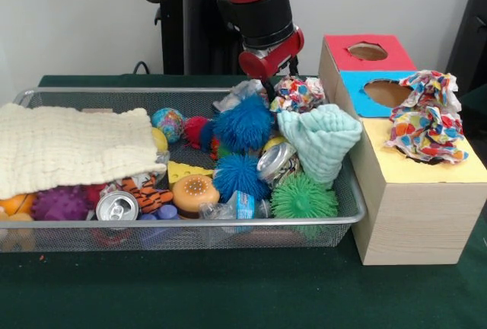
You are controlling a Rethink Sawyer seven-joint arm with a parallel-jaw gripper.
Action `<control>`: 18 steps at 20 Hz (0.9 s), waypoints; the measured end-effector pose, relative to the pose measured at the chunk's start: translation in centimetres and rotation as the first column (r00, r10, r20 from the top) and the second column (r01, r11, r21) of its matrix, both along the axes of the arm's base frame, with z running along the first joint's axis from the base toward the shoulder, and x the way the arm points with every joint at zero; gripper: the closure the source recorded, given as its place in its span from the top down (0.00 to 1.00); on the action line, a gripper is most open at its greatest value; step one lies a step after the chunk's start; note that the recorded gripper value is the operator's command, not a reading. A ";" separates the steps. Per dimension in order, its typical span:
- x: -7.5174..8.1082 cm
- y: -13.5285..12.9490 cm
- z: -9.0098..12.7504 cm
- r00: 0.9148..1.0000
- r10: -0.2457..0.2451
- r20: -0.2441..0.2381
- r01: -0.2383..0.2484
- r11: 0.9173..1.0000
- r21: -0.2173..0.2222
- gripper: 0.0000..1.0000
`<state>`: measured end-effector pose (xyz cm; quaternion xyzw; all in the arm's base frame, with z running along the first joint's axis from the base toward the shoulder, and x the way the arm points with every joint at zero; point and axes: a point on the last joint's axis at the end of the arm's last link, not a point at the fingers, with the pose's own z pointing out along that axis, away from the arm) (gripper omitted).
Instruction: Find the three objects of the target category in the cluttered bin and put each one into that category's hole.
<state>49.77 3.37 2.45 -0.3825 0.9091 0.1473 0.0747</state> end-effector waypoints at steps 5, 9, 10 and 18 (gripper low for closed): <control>0.0 0.4 0.0 1.000 0.008 0.001 -0.008 1.000 -0.001 1.00; -0.1 0.5 0.0 1.000 0.012 -0.001 -0.012 1.000 0.000 0.00; -0.1 0.6 0.0 1.000 0.012 -0.001 -0.012 1.000 0.001 0.00; -0.8 1.0 -0.1 1.000 0.016 -0.009 -0.016 1.000 0.010 0.00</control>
